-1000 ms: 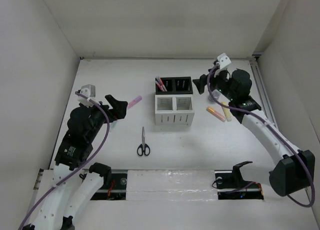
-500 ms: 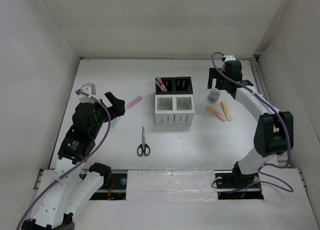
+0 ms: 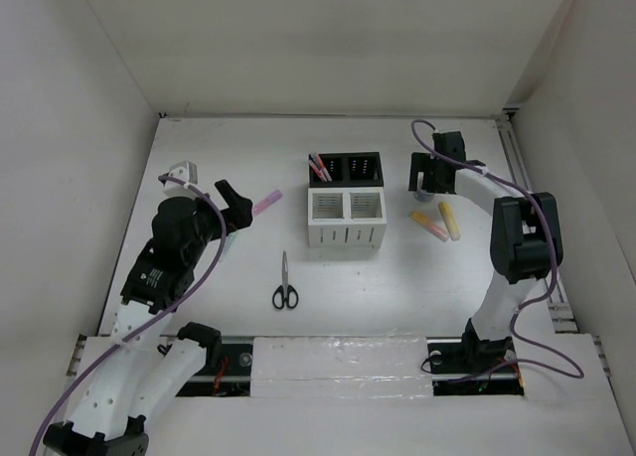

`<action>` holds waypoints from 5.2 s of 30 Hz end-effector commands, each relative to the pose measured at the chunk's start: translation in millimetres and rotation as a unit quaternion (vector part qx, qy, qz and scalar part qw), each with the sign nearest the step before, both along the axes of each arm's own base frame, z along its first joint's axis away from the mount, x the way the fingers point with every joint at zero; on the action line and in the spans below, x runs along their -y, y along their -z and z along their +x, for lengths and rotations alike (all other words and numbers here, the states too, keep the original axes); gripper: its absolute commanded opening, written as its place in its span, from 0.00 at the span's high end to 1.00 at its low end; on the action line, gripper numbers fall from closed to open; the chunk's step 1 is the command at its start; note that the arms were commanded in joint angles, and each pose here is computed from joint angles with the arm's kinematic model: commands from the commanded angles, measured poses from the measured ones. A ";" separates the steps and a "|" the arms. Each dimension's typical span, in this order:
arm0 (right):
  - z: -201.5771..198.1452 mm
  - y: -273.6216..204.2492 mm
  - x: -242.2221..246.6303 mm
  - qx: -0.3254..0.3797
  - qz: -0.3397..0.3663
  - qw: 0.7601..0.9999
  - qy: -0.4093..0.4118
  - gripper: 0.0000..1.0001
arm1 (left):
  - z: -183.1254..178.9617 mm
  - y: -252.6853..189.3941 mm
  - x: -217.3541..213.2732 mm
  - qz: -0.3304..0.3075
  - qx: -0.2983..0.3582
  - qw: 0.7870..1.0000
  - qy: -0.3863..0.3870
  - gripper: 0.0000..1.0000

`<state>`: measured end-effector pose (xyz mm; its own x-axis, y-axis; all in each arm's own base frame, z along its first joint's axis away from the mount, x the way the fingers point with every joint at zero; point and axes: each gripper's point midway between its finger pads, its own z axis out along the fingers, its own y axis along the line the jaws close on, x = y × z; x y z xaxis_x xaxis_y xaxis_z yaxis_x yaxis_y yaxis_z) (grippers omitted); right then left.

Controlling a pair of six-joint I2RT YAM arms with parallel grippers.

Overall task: Sort the stationery into containers
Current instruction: Pick up the stationery from the center of the board, then place the stationery in the storage box, then pick up the stationery from the center of the board.

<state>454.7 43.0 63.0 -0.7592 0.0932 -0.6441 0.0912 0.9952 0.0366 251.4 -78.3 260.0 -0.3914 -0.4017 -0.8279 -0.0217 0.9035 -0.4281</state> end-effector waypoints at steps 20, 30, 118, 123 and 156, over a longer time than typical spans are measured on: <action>22.8 -13.7 -0.7 0.024 0.012 1.000 -0.004 1.00 | -1.5 -18.1 4.3 -0.014 0.025 1.000 0.010 0.00; 13.7 -96.3 -11.7 0.105 -0.004 0.994 -0.004 1.00 | -1.5 -18.1 4.3 -0.014 0.025 1.000 0.010 0.00; -110.3 -127.1 -288.2 0.137 -0.011 0.943 -0.302 0.26 | 0.0 -15.8 4.5 -0.012 0.020 1.000 0.009 0.00; -112.0 -129.7 -286.8 0.136 -0.008 0.944 -0.299 0.09 | 0.0 -15.8 4.5 -0.012 0.020 1.000 0.009 0.00; -49.0 -22.6 48.4 0.011 0.036 0.993 0.108 0.13 | -7.9 -25.5 7.0 -0.023 0.038 0.999 0.022 0.00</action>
<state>391.5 -4.9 78.2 -0.7537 0.2456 -0.6096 0.2704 0.9613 0.0529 245.0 -81.3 267.6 -0.3793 -0.4087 -0.8301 0.0125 0.8948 -0.4463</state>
